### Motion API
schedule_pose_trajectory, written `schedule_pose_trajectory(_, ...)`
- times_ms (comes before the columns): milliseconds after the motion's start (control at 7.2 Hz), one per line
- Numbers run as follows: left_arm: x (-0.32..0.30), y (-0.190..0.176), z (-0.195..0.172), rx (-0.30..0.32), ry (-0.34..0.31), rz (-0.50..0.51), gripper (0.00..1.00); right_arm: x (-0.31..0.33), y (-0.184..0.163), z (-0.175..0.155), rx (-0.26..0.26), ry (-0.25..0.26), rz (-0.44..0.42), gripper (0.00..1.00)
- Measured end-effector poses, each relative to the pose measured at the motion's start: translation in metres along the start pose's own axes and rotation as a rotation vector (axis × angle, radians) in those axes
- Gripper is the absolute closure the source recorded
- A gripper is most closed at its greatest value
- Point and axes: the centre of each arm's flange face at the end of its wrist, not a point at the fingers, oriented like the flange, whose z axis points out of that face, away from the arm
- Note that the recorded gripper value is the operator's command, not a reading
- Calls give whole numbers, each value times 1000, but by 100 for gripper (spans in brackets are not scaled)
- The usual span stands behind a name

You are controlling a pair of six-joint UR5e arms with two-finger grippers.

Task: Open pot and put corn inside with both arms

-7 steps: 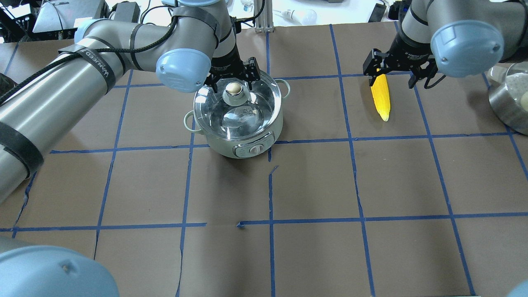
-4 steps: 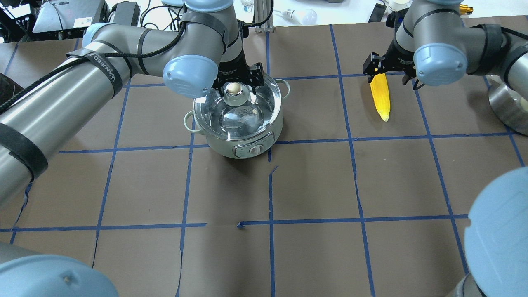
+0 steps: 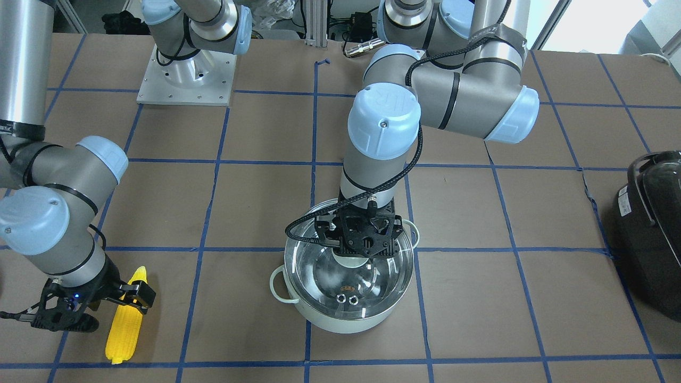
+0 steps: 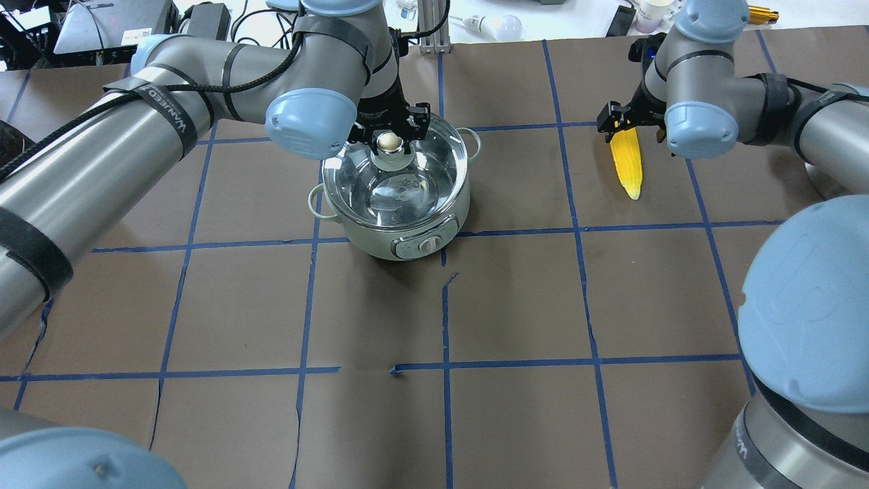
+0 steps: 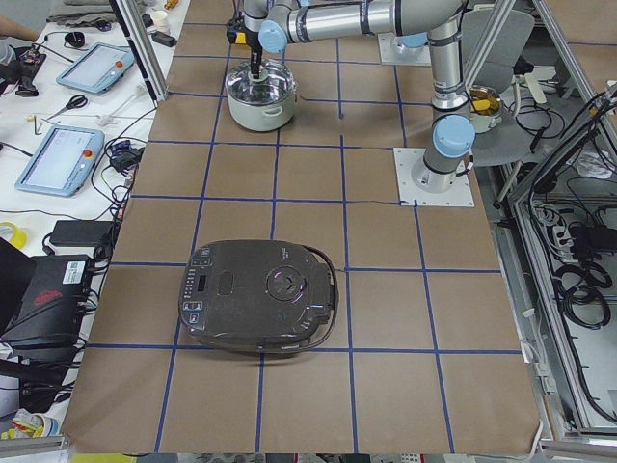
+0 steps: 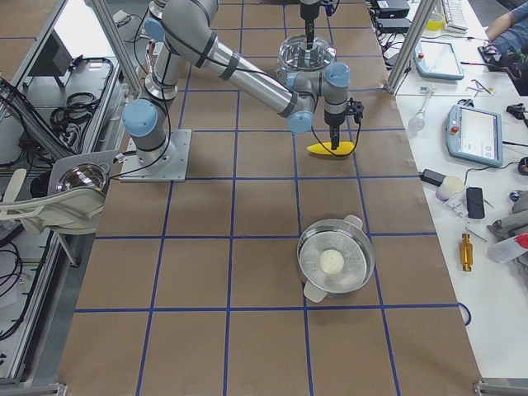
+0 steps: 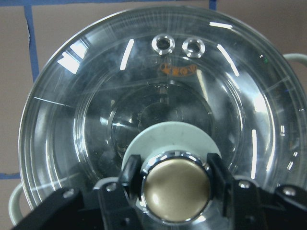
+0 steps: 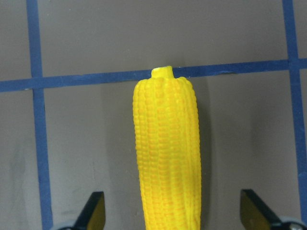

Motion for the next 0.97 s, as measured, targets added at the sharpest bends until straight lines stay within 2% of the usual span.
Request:
schedule_pose_trajectory(278,-15,-6,-37,47,6,-9,100,1,1,21,-24,-5,-6,1)
schedule_pose_trajectory(417,-40,-13,-51,59,7,-41,100,1,1,29,-35,-7,-6,36)
schedule_pose_trajectory(556,-74,-20,-62,61,11,-64,100,1,0,35,-42,-8,-7,92)
schedule_pose_trajectory(694,-109,-27,-69,60,16,-80,100,2,0,37,-44,-8,-9,100)
schedule_pose_trajectory(972,-204,-40,-70,54,13,-134,100,5,-2,34,-42,-2,-109,100)
